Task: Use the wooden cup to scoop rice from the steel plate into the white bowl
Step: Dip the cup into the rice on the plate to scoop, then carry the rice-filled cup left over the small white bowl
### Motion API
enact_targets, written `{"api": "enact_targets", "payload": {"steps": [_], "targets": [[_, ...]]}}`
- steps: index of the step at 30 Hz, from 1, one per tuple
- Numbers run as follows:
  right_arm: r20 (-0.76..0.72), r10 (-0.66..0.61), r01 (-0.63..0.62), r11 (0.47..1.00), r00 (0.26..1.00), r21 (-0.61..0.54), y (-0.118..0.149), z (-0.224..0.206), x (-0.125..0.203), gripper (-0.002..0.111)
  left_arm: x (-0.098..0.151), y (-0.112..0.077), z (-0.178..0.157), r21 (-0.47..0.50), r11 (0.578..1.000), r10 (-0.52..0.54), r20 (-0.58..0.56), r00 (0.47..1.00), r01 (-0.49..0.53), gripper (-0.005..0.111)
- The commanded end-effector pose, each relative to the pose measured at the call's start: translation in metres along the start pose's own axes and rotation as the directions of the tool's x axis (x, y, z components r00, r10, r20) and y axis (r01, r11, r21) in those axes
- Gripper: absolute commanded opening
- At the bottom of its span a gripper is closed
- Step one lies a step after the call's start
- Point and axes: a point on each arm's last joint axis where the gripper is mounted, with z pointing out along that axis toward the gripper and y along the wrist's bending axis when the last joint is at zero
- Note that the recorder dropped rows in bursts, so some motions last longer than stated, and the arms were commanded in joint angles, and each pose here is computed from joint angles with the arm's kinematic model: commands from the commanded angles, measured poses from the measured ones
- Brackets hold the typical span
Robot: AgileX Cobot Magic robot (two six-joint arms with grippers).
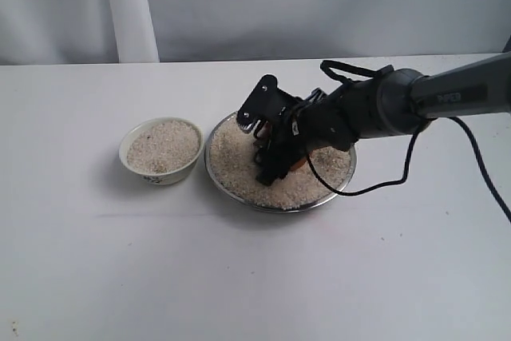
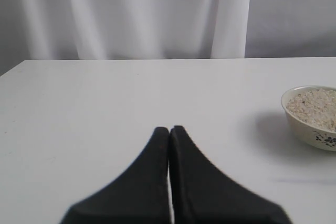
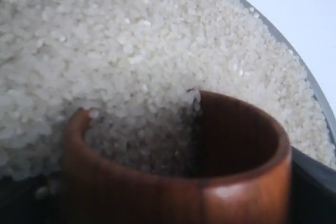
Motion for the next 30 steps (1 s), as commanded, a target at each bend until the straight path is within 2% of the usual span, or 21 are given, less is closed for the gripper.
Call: {"api": "enact_targets", "payload": {"steps": [1, 15, 24, 30], "targets": [[-0.043, 0.111, -0.112, 0.994, 0.993, -0.017, 0.004, -0.004, 0.024, 0.0, 0.0, 0.0, 0.0, 0.002, 1.0, -0.003, 0.007, 1.0, 0.003, 0.0], [0.23, 0.157, -0.177, 0.981, 0.961, 0.072, -0.016, -0.039, -0.006, 0.0, 0.0, 0.0, 0.0, 0.002, 1.0, -0.003, 0.007, 1.0, 0.003, 0.0], [0.319, 0.153, -0.192, 0.977, 0.935, 0.096, -0.022, -0.048, -0.017, 0.0, 0.0, 0.0, 0.0, 0.002, 1.0, -0.003, 0.007, 1.0, 0.003, 0.0], [0.364, 0.054, -0.099, 0.989, 0.93, 0.106, -0.015, -0.063, -0.034, 0.0, 0.0, 0.0, 0.0, 0.002, 1.0, -0.003, 0.007, 1.0, 0.003, 0.0]]}}
